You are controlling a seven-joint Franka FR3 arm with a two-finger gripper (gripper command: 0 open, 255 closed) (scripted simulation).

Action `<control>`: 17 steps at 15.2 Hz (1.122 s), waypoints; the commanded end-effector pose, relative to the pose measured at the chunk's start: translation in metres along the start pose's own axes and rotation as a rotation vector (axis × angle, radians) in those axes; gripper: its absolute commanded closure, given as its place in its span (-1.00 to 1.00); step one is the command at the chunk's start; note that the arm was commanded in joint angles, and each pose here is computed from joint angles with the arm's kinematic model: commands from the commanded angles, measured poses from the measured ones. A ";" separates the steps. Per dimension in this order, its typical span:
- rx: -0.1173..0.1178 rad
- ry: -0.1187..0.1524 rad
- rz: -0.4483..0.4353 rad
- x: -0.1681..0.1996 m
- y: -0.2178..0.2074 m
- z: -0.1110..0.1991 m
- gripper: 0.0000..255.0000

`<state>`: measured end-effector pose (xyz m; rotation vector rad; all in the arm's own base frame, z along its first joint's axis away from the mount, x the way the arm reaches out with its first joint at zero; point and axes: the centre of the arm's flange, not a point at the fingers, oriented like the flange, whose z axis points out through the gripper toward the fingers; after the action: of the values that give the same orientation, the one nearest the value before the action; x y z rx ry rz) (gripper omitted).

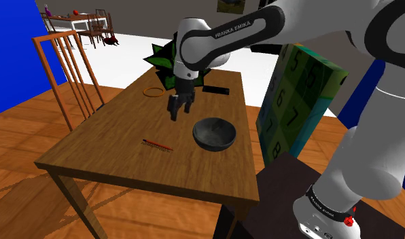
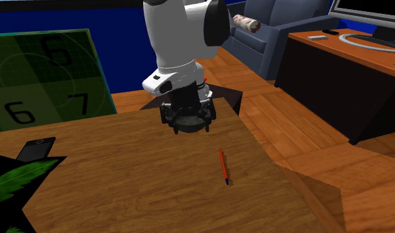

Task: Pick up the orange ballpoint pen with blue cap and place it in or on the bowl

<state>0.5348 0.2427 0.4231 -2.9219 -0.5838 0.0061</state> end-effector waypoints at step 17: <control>0.057 0.015 -0.138 0.096 -0.083 0.098 -1.00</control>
<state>0.5894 0.3696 0.3481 -2.8182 -0.7678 -0.0154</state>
